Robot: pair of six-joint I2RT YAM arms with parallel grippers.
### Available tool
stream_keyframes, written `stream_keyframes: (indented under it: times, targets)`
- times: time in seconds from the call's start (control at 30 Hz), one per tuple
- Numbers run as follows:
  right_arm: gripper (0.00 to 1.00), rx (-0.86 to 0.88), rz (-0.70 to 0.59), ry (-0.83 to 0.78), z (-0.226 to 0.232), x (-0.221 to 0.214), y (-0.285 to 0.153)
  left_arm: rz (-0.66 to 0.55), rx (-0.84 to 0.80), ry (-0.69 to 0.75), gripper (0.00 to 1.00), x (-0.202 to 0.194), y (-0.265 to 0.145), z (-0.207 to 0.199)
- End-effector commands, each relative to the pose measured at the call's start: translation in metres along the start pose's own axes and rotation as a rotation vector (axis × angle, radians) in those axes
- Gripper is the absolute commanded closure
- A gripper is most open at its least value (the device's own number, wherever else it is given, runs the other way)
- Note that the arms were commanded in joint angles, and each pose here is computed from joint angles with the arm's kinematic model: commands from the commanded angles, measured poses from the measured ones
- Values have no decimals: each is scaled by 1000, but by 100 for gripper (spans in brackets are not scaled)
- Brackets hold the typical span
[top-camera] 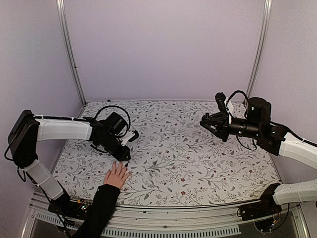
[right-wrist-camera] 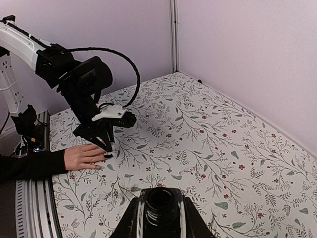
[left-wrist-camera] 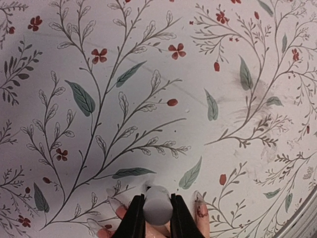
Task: Paint the nails
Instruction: Paint the nail polish on the nail.
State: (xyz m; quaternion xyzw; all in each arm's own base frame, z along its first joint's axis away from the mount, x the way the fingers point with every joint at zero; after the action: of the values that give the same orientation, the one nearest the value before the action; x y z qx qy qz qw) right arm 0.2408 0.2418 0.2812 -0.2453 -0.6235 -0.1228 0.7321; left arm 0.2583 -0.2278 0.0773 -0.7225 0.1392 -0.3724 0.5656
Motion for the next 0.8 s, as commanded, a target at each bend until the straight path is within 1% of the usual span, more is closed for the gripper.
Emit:
stream_keyframes:
  times: [0.0, 0.17, 0.43, 0.77]
  targets:
    - [100, -12, -23, -10, -1, 5, -3, -55, -19, 17, 100, 16, -6, -4]
    - [100, -12, -24, -10, -1, 5, -4, -94, -28, 3, 100, 21, -16, -3]
    - [100, -5, -28, -11, 1, 6, -4, -130, 12, -35, 100, 20, -35, 5]
    - [100, 0, -35, -12, 2, 8, -5, -65, 5, -124, 100, 0, -30, 6]
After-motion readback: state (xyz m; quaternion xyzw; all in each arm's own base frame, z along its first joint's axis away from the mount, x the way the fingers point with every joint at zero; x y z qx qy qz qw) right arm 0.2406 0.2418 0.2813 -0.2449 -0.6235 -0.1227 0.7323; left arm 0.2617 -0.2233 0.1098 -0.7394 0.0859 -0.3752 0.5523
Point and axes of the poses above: each gripper's point midway between its finger pads, its own y axis out along the fingers, its own z axis along the line the jaws close on, x = y × z, the point moved 3 cm from there along -y, back along the fingers, and after that the axes turned 3 degrees about y, right-handed, at the moved point
